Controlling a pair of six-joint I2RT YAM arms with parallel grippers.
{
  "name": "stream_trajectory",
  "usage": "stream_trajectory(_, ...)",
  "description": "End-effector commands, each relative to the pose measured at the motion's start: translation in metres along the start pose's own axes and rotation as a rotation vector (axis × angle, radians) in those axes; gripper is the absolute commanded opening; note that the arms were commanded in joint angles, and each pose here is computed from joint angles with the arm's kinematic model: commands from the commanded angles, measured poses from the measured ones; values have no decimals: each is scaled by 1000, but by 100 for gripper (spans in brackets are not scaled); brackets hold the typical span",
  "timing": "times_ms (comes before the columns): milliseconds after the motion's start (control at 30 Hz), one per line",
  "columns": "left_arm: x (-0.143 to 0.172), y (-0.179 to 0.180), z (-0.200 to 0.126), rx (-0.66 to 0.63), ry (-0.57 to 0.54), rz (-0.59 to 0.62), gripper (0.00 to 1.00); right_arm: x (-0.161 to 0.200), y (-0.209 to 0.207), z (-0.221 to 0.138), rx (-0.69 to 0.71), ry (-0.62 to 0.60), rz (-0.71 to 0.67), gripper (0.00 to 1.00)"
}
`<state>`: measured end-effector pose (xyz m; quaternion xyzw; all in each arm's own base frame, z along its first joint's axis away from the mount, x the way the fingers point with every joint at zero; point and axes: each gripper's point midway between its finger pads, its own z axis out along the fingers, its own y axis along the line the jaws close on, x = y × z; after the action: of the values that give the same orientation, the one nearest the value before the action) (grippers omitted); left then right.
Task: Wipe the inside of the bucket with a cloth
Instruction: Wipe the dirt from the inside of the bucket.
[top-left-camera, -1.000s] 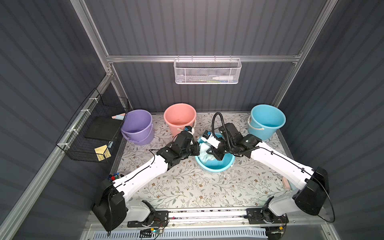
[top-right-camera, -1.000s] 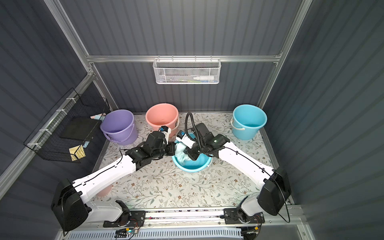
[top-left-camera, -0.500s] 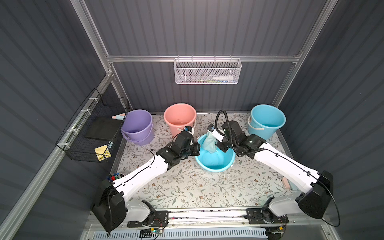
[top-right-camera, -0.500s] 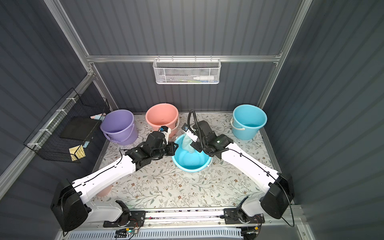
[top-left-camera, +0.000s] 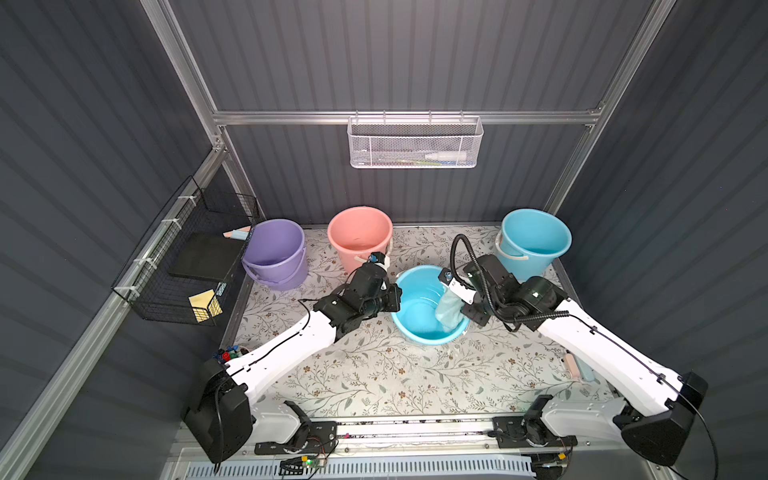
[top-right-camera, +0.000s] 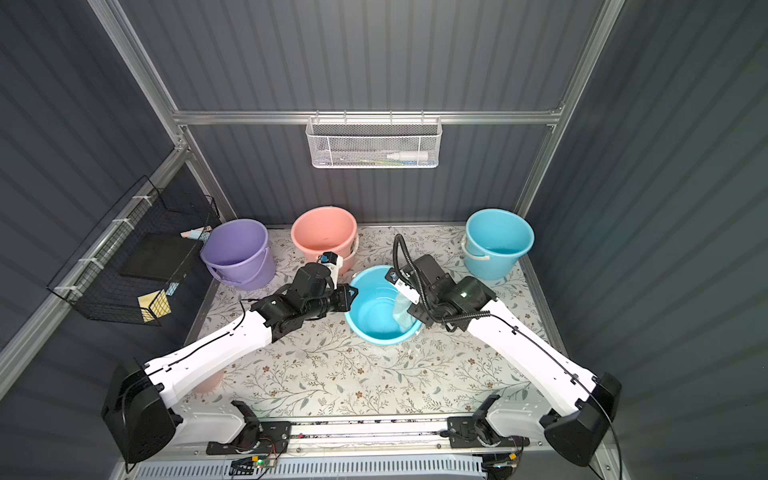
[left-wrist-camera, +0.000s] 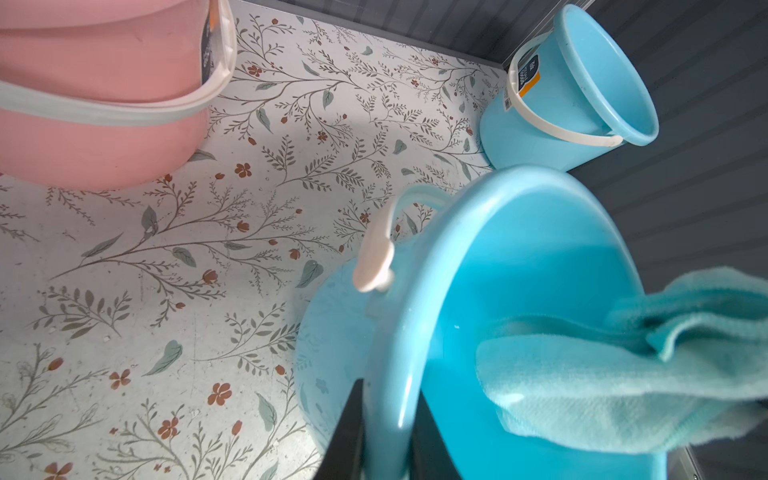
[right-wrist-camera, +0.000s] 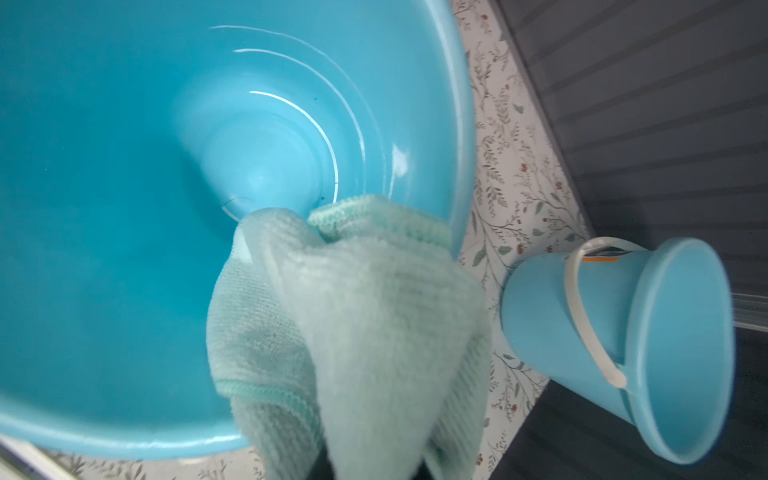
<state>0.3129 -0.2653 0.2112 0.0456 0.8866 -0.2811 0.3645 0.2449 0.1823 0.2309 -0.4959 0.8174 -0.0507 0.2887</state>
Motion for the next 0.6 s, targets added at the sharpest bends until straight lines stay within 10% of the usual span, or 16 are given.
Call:
stream_trajectory(0,-25,-17,-8,62,-79,-21,0,24,54,-10,-285,59,-12,0)
stream_trajectory(233,-32,-23,-4,78,-85,-14,0,-7,102,-19,-591,-63,43,0)
stream_trajectory(567,-45,-38,6,116,-99,-5,0,-90,67,4,-462,-355,305,0)
